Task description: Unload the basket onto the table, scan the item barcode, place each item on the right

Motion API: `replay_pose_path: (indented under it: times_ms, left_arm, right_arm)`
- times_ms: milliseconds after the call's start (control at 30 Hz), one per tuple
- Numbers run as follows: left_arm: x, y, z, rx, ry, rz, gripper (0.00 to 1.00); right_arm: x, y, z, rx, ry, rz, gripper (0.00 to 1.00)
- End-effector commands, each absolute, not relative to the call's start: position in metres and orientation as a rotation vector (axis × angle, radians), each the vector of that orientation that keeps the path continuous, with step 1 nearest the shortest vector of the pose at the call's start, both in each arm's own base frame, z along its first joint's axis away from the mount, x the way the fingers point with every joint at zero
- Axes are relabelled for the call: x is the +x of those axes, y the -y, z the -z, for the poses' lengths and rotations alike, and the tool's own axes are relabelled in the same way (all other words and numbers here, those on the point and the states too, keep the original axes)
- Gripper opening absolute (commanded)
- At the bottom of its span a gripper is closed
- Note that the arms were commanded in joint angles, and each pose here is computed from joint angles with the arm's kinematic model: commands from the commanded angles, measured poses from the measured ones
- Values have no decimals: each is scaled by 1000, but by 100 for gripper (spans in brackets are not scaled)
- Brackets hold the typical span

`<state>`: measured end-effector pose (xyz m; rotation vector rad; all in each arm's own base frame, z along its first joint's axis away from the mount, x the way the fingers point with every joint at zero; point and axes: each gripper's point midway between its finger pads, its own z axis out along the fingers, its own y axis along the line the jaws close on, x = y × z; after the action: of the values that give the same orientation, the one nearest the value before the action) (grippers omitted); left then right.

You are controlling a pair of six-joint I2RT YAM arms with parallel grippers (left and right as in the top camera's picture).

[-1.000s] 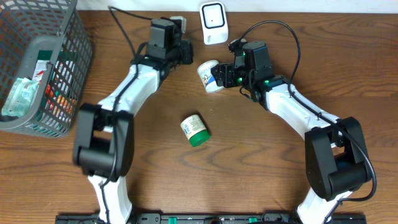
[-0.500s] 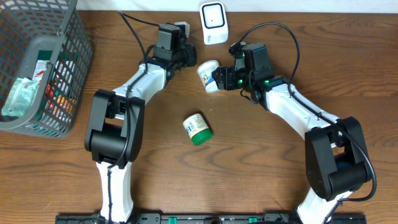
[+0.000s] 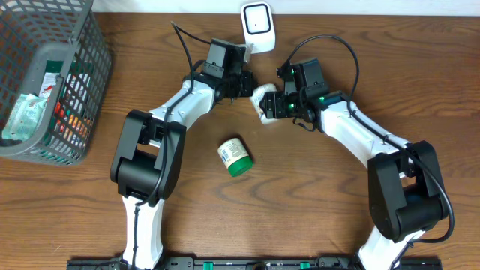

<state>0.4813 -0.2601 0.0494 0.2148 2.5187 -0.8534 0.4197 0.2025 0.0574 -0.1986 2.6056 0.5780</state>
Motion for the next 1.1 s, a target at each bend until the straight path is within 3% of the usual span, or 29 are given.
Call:
replay_pose_path:
  times_ms: [0,267,700,900,1067]
  left_arm:
    - [474,271,-91,272,-2466,975,14]
    - [448,262,-116,255,-2537,970,14]
    - [431,253,-124,228,-2604,939,17]
    - [422,204,-148,55,-2648,619,22]
    - [389,147,-177,-184,-2715,460,24]
  right_arm:
    - [416,-189,-47,-170,-2658,-561,72]
    - [389,-173,-46,-160,-2775,-592,72]
    - [392,-149,-84,-220,-2691,-405,83]
    - [382,-149,-83,-238,-2724,-402,83]
    - [370,-153,-106,-297,-2733,-396,83]
